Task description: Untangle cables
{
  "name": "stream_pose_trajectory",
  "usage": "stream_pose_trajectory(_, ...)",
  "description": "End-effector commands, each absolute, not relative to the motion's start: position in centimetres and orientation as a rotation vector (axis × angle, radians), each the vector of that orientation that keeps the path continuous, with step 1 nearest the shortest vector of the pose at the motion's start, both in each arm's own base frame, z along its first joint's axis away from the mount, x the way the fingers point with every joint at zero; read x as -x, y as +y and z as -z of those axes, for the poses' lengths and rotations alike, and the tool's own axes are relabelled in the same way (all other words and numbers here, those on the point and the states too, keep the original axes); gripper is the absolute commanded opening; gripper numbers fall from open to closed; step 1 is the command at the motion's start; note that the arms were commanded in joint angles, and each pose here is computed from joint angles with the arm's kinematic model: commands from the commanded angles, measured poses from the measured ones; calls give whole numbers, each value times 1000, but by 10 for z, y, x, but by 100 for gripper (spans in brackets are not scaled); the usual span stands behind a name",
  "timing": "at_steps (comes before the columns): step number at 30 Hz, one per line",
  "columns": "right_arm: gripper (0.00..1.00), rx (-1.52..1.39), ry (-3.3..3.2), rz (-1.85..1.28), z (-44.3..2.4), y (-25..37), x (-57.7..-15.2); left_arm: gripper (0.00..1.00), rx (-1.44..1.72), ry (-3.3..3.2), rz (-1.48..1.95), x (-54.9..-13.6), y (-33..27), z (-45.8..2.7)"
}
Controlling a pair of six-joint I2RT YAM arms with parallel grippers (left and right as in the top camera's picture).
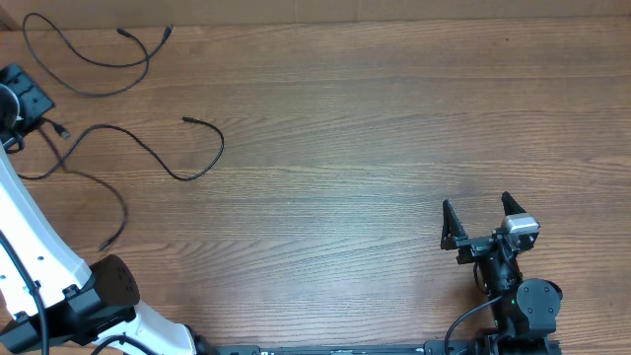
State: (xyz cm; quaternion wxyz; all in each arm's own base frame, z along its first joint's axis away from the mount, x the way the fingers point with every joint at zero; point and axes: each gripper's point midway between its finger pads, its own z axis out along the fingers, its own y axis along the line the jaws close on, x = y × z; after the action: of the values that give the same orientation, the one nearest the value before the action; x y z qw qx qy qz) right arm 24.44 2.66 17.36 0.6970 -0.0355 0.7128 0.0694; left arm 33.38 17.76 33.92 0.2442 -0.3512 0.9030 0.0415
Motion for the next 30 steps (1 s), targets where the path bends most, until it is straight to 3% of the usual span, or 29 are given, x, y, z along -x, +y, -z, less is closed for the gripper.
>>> stream_pose_trajectory(1, 100, 78, 1587, -140, -172, 25, -245, 4, 663, 2540, 165, -351, 138, -338)
stream_pose_trajectory(5, 100, 78, 1587, -140, -172, 25, -245, 4, 612, 2618, 162, -346, 135, -322)
stream_pose_trajectory(17, 100, 78, 1587, -140, -172, 25, -245, 4, 975, 2881, 41, -311, 151, -225)
stream_pose_trajectory(30, 100, 78, 1587, -140, -172, 25, -245, 4, 1105, 3061, 99, -283, 136, -135)
